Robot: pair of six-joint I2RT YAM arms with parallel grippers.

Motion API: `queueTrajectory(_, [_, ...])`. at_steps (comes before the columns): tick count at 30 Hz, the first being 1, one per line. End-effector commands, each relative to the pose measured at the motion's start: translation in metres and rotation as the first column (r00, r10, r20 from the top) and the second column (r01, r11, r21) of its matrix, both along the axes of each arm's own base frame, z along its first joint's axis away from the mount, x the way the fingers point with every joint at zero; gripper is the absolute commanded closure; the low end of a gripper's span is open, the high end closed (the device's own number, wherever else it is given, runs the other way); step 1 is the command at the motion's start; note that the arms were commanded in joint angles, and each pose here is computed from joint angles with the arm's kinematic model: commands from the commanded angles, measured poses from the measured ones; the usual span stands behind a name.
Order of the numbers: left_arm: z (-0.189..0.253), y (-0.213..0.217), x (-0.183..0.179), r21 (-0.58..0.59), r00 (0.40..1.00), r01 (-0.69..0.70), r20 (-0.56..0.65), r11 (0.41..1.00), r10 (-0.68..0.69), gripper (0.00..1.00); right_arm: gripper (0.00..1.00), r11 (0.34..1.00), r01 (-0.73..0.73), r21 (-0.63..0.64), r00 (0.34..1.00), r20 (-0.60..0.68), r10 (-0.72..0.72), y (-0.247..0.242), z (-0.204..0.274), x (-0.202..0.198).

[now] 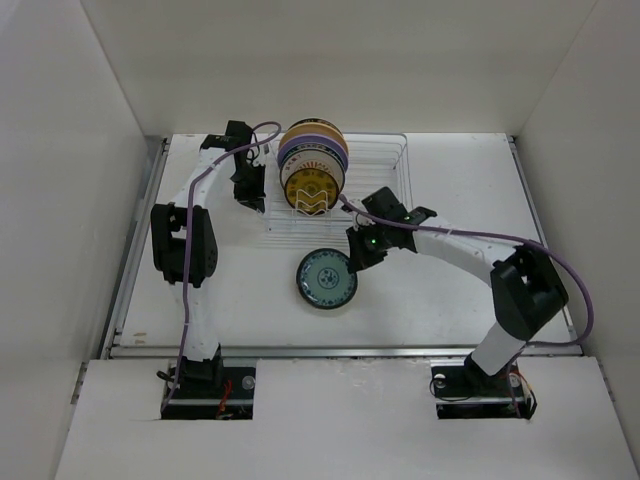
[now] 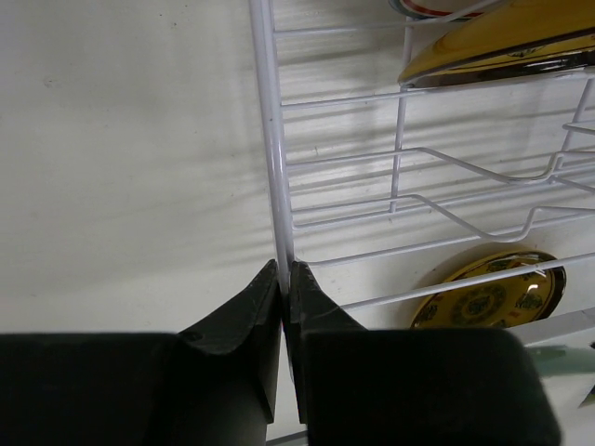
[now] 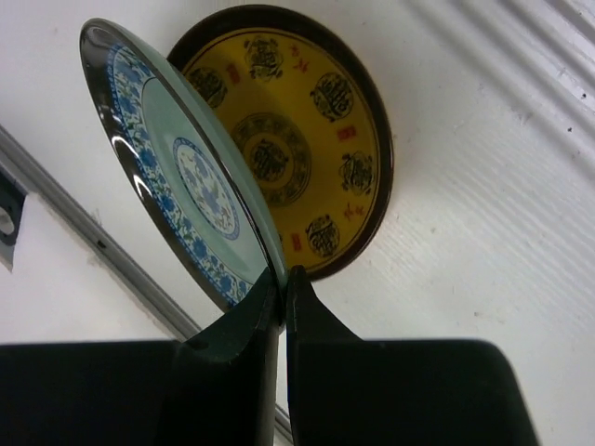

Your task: Unload the plates from the dish rack

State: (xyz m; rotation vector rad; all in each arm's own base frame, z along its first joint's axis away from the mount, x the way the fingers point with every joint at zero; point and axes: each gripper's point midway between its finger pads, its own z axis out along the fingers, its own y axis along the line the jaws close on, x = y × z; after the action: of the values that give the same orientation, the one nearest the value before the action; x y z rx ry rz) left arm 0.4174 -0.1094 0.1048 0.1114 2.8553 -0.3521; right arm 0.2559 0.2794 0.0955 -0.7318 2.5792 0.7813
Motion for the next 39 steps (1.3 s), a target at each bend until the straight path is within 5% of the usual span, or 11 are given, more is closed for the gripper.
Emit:
queueTrajectory(1, [0.029,-0.008,-0.007,-0.021,0.998,0.024,0.051,0.999,-0.023,0.96,1.0,0.999,0.028,0.03,0.999,0.022,-0.029,0.015,-0.001,0.019])
queueTrajectory(4, [0.029,-0.008,-0.007,-0.018,0.998,0.033,0.053,0.999,-0.032,0.95,0.95,0.999,0.042,0.011,0.999,0.001,-0.042,0.014,-0.011,0.02])
queueTrajectory(7, [0.028,-0.006,-0.006,-0.009,0.998,0.03,0.055,1.0,-0.029,0.95,0.55,0.999,0.05,-0.005,0.999,0.0,-0.05,0.012,-0.013,0.022])
queueTrajectory(12, [0.029,-0.008,-0.007,-0.018,0.998,0.033,0.053,0.999,-0.032,0.95,0.38,0.996,0.077,-0.053,0.997,0.01,-0.076,0.005,-0.006,0.026])
queueTrajectory(20, [0.03,-0.008,-0.002,-0.016,0.997,0.041,0.059,0.999,-0.04,0.89,0.34,0.998,0.07,-0.002,0.975,0.209,-0.068,0.004,0.093,0.038])
queueTrajectory(24, [0.031,-0.009,0.0,-0.015,0.998,0.041,0.057,0.999,-0.041,0.89,0.33,0.982,0.18,0.06,0.854,0.485,-0.187,0.01,0.151,0.105])
queueTrajectory(31, [0.024,-0.004,0.001,0.013,0.998,0.042,0.043,0.999,-0.042,0.88,0.36,0.984,0.168,-0.052,0.741,0.666,-0.091,0.056,0.152,0.213])
queueTrajectory(39, [0.016,-0.001,0.002,0.036,0.999,0.045,0.029,0.998,-0.046,0.85,0.39,0.973,0.221,-0.069,0.719,0.685,-0.115,0.08,0.099,0.262])
